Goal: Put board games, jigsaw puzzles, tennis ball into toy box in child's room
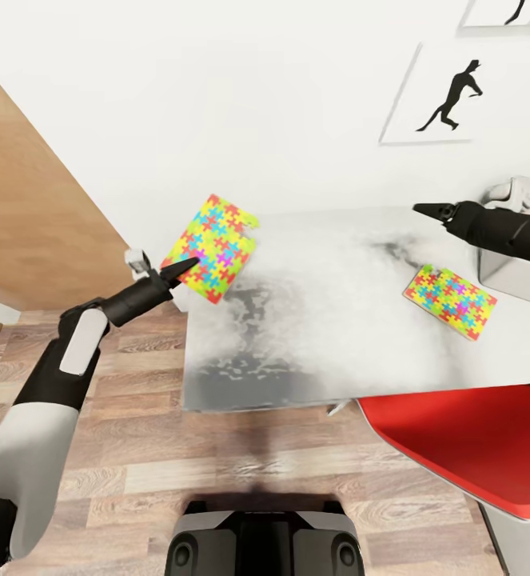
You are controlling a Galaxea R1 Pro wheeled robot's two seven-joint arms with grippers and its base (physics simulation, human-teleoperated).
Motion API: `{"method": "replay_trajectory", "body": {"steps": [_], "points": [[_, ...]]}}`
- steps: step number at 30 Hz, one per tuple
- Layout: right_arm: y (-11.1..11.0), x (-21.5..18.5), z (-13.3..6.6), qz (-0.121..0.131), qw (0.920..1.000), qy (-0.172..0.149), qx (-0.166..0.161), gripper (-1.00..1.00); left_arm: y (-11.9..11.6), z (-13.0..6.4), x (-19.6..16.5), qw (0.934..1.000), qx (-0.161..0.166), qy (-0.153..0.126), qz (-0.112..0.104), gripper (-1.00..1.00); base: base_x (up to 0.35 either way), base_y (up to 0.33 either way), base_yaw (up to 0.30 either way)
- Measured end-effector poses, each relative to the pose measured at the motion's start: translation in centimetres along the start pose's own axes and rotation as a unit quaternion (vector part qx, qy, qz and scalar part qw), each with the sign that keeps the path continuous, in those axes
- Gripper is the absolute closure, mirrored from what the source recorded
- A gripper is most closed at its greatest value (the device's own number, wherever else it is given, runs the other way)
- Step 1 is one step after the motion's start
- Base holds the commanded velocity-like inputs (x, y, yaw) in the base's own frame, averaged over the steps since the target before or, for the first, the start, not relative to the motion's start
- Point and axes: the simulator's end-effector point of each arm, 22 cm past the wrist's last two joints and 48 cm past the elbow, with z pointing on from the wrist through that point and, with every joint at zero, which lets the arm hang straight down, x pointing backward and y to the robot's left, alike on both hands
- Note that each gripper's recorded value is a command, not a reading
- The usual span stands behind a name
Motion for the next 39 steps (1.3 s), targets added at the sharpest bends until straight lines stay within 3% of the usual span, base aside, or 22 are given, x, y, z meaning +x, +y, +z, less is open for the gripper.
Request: {"method": "replay_trajectory", "body": {"steps": [5,9,27,39], "points": [[0.4,-0.2,0.1,-0.002,1.0,-0.001,-0.005,-1.0,-2.9,0.7,0.3,0.9995,0.011,0.003,0.03,1.0,-0.125,-0.194,0.0],[0.6,-0.3,0.1,-0.003,1.0,-0.002,-0.007,-1.0,-4.1,1.1,0.9,0.9992,0.015,0.007,0.036,1.0,-0.134,-0.229,0.0],[0.7,-0.3,0.2,-0.006,1.0,0.0,-0.007,-1.0,-5.7,1.4,1.4,0.9987,0.023,0.01,0.044,1.0,-0.129,-0.239,0.0],[0.7,-0.5,0.1,-0.007,1.0,-0.001,-0.007,-1.0,-6.1,2.1,1.8,0.9989,0.022,0.007,0.041,1.0,-0.027,-0.055,-0.079]]}}
